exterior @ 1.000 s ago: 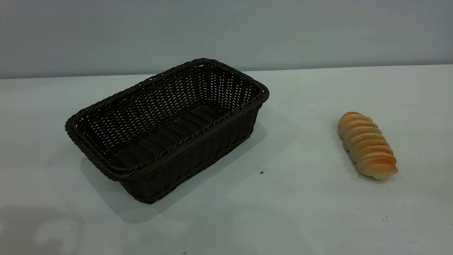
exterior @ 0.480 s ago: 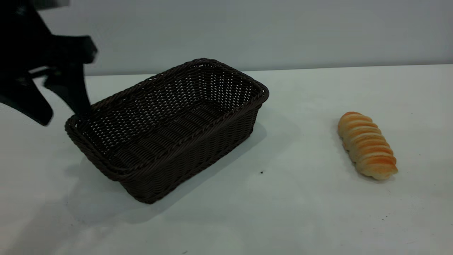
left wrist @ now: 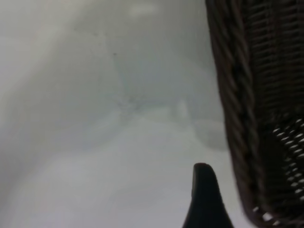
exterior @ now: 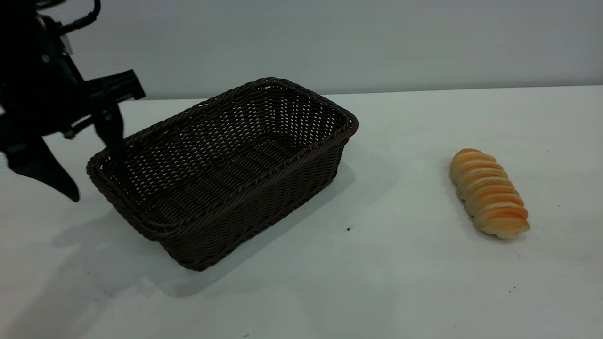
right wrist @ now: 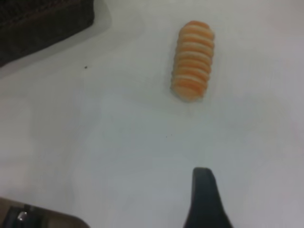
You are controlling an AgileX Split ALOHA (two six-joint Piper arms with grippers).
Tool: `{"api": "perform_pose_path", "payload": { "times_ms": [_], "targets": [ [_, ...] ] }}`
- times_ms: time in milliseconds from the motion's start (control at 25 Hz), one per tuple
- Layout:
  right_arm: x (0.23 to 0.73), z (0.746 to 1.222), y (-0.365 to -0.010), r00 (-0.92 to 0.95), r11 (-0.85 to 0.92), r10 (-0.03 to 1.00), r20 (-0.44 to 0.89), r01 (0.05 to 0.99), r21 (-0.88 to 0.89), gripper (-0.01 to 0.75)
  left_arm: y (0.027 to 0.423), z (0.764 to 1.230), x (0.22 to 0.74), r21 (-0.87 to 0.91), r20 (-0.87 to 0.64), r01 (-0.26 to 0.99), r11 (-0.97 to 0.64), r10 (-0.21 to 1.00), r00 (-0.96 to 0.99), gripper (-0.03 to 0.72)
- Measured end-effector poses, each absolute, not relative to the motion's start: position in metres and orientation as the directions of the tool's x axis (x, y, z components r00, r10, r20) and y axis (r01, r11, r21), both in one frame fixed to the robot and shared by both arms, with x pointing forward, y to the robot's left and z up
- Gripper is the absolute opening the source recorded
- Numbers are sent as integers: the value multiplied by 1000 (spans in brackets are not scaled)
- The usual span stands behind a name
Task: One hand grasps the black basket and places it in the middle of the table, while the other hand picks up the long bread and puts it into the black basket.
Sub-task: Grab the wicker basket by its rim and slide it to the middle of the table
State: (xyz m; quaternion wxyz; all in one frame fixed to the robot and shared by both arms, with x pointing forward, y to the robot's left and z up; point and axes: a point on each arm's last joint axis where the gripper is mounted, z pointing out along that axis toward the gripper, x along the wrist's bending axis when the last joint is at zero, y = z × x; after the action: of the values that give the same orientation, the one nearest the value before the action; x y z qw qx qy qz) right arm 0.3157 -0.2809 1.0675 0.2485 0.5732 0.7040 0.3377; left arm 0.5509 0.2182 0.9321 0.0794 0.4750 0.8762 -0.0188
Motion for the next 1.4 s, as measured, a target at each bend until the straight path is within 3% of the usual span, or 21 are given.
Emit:
{"api": "perform_pose_path", "payload": {
  "times_ms": [560, 880, 1000, 1120, 1400],
  "targets": [
    [315, 1067, -281, -222, 119, 974, 37, 648, 752, 506, 213, 904, 560, 8, -180, 784, 620, 772, -609, 564],
    [314, 1066, -281, -223, 120, 974, 39, 654, 747, 506, 209, 854, 573, -7, -206, 714, 700, 697, -686, 543],
    [314, 1065, -281, -225, 122, 974, 40, 661, 740, 506, 209, 843, 574, -12, -206, 700, 714, 683, -701, 424],
    [313, 1065, -281, -226, 123, 973, 42, 665, 736, 506, 208, 842, 576, -15, -225, 674, 738, 655, -722, 132],
    [313, 1064, -280, -228, 125, 973, 44, 673, 729, 506, 205, 858, 581, 5, -293, 671, 742, 642, -708, 136]
  ]
}}
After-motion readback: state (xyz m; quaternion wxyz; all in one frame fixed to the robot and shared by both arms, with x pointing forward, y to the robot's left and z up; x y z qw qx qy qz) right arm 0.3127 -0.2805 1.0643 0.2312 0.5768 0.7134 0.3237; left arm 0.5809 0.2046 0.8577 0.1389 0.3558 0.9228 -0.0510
